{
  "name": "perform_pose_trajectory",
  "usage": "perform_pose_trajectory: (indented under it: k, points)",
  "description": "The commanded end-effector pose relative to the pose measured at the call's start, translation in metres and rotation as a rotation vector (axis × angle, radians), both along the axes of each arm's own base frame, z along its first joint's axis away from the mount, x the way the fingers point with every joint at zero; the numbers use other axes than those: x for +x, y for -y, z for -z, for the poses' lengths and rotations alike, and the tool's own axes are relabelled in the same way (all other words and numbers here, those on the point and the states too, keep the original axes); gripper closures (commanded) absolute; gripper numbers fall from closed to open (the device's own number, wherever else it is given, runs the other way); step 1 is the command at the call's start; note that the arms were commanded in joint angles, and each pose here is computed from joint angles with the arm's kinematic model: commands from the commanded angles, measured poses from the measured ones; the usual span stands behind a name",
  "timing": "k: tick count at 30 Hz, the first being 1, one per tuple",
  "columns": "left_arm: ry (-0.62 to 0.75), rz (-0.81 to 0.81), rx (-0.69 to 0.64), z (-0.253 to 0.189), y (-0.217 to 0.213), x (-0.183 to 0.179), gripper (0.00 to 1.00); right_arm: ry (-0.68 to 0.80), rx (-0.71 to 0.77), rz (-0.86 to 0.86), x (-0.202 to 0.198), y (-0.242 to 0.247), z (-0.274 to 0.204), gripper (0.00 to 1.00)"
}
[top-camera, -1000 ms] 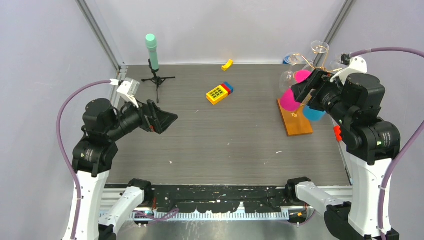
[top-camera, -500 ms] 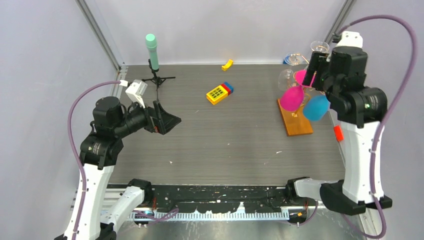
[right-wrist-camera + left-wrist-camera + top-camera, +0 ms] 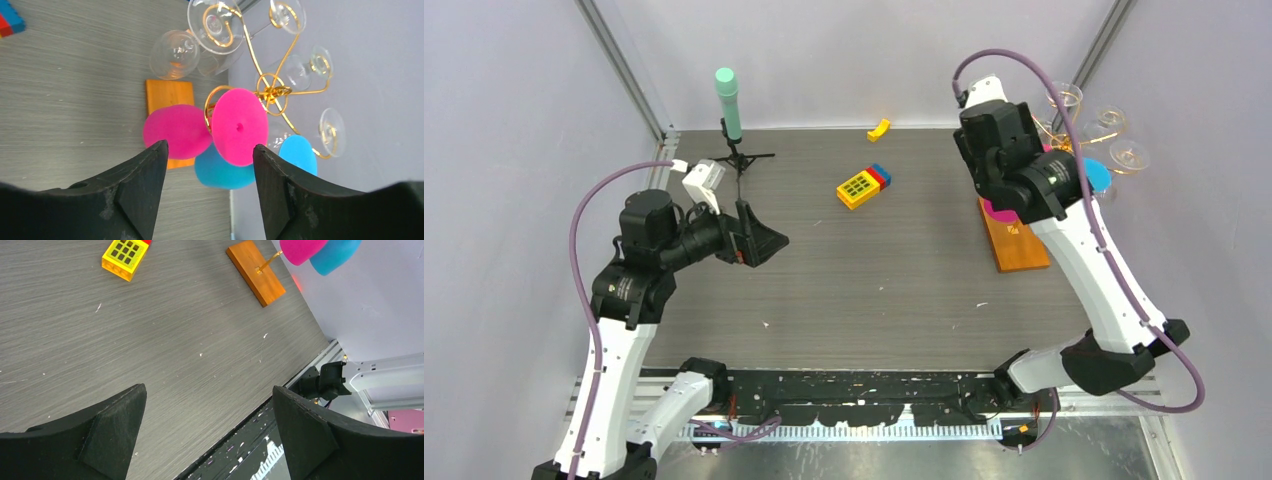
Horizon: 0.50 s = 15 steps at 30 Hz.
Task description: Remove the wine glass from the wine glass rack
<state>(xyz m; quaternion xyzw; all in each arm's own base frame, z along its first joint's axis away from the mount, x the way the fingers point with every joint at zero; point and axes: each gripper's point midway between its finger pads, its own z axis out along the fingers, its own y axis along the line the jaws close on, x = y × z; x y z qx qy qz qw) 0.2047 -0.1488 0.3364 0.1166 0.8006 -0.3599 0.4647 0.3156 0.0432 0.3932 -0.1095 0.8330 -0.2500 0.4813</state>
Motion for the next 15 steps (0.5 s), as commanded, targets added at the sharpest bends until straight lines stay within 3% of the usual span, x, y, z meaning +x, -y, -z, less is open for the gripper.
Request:
perform_pose_trajectory:
  k: [1,5,15]
  points:
    - [0.045,0.018,0.0,-0.005,0.001,-0.001,0.0,0.073,-0.149,0.059,0.004,0.011,-0.027,0.34]
    - [0.046,0.026,-0.003,-0.005,0.001,-0.002,0.0,0.048,-0.228,0.081,0.004,0.014,-0.021,0.45]
    - [0.045,0.046,-0.004,-0.005,0.004,-0.003,0.0,0.005,-0.295,0.078,0.003,0.017,-0.006,0.54]
